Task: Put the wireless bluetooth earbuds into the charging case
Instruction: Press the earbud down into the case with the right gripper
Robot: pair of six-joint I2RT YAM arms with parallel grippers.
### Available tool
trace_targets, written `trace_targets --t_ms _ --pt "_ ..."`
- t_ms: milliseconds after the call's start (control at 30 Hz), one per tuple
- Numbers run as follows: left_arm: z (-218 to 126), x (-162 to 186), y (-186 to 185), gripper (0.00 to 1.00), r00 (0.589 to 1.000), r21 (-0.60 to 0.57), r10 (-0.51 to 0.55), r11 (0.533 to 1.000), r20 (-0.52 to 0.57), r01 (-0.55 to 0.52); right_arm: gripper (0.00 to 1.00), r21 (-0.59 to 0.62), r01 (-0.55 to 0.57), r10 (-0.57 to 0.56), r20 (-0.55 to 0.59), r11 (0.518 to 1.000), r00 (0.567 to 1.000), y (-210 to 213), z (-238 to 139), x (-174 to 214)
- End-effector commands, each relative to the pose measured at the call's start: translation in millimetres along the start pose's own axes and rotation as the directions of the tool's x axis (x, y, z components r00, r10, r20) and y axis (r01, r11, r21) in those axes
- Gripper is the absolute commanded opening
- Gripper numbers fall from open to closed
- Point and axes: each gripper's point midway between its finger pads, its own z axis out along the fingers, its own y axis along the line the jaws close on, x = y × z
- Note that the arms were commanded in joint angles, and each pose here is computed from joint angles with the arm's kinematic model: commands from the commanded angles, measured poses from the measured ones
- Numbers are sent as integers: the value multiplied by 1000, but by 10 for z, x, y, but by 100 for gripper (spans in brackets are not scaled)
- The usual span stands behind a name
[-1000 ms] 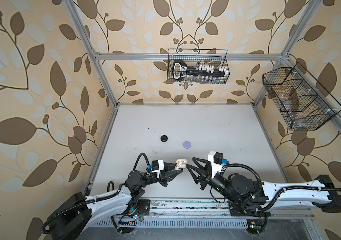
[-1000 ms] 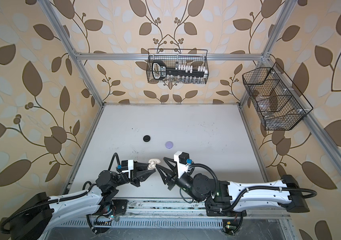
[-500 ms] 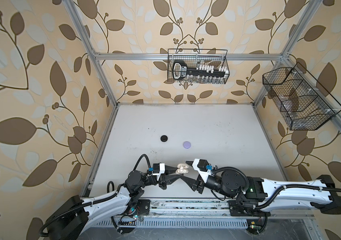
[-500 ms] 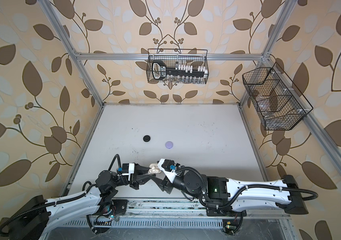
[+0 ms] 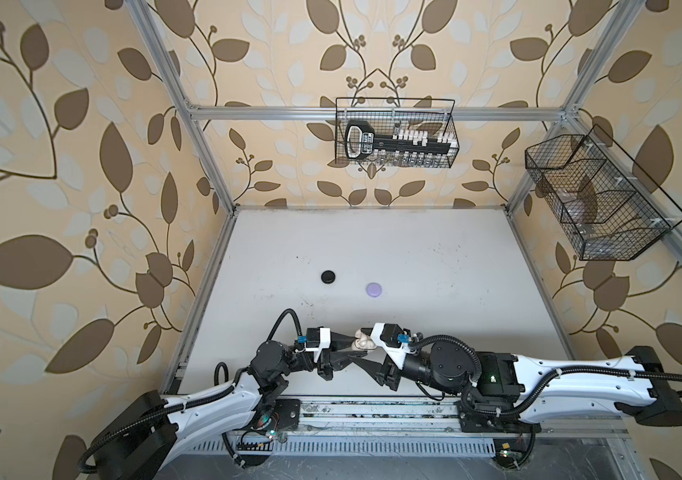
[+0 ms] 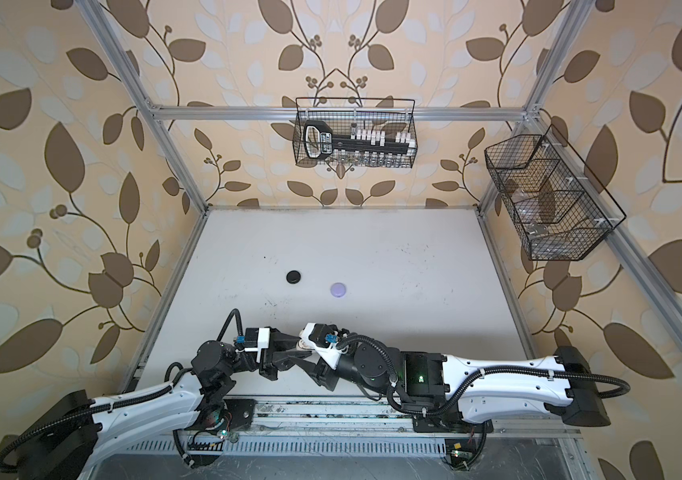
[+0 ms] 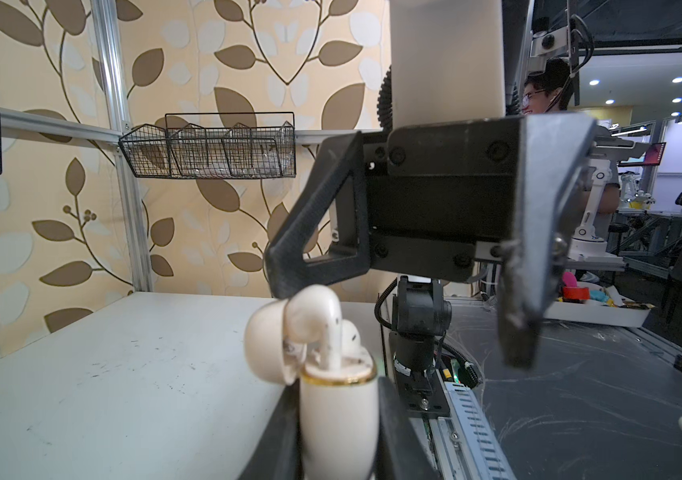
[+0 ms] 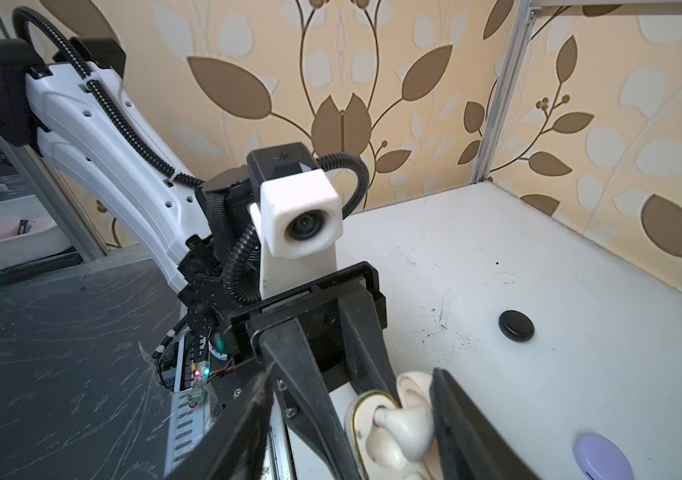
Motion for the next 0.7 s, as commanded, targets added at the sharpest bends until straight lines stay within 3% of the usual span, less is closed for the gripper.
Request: trace_targets --t_ms 0,300,667 --pt "38 -248 -46 0 995 18 65 998 77 -67 54 -23 9 -9 -4 1000 1000 70 -37 -26" --pt "15 -261 -12 0 994 -11 67 998 87 -66 47 14 -6 6 -47 1000 999 31 -30 178" --pt "8 -263 1 0 994 -21 70 997 90 -68 46 32 -19 21 -57 999 998 -1 -60 229"
